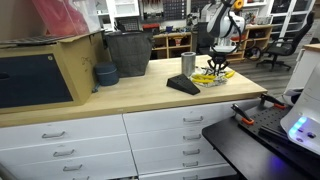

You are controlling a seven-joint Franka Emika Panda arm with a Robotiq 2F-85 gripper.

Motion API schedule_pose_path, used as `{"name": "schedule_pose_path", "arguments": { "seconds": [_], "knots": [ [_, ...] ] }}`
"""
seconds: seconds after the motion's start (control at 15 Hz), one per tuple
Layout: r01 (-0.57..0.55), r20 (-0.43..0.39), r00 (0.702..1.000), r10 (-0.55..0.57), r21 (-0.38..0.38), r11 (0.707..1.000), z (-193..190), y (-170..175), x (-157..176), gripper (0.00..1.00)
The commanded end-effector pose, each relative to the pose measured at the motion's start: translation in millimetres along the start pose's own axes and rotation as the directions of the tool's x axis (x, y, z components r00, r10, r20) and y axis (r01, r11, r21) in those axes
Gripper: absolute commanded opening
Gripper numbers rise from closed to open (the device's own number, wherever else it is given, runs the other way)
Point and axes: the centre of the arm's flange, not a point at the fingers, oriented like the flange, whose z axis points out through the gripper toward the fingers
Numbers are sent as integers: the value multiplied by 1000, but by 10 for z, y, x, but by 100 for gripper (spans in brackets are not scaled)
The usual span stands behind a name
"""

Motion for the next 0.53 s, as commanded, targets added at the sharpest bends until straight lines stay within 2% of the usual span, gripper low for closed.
{"name": "schedule_pose_path", "arguments": {
  "seconds": [0.0,0.13,0.2,0.33,0.47],
  "knots": [
    [16,35,999,-16,13,1000,14,41,19,0],
    [35,35,999,-36,23,999,-26,64,-8,0],
    [47,35,998,-48,23,999,-40,79,-14,25],
    [72,41,997,-73,14,997,-47,129,2,32],
    [90,51,995,-91,10,996,-61,203,16,47]
  ]
}}
